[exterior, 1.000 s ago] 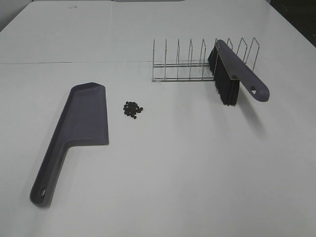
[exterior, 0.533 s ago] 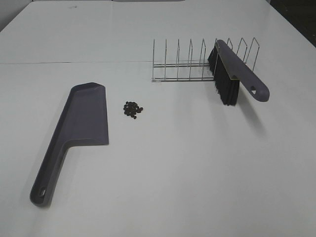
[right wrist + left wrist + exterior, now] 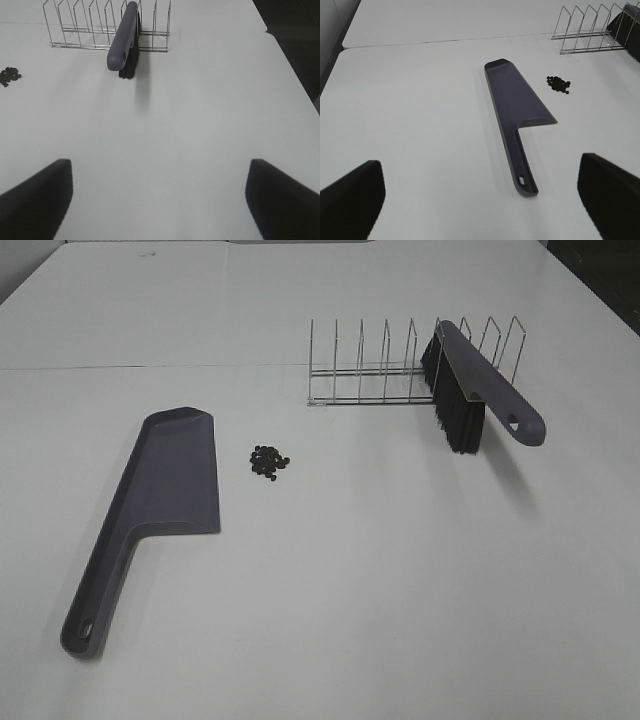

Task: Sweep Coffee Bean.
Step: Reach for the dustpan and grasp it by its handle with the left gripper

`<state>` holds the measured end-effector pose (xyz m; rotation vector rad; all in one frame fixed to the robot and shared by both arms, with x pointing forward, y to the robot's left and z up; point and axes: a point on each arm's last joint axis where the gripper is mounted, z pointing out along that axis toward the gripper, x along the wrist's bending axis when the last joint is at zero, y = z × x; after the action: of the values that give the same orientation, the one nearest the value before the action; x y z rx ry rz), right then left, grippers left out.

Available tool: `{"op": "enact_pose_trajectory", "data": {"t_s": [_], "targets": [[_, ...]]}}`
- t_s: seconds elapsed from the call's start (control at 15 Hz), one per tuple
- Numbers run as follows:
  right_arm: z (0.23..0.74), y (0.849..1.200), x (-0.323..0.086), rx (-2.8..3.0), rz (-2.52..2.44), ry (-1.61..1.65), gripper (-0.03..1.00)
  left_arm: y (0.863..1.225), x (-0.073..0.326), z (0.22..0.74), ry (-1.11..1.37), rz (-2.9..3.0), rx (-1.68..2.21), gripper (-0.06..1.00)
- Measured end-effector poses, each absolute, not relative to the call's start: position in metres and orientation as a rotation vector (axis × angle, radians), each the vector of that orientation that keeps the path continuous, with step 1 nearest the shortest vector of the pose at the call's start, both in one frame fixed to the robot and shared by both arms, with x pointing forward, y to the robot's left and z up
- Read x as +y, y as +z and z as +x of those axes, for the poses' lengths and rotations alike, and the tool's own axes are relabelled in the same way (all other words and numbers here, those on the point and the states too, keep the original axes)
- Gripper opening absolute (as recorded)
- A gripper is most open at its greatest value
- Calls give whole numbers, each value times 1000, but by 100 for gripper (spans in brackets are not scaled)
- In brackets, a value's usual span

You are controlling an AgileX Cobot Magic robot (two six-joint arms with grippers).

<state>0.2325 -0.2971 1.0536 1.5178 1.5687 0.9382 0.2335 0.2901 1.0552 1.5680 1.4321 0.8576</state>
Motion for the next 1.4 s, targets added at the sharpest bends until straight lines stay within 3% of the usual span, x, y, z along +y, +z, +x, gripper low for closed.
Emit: {"op": "enact_pose_trajectory", "data": {"t_s": [1.4], "targets": [[233, 1054, -297, 1569, 1518, 938, 83, 1055, 290, 233, 858, 1568, 1432, 99]]}}
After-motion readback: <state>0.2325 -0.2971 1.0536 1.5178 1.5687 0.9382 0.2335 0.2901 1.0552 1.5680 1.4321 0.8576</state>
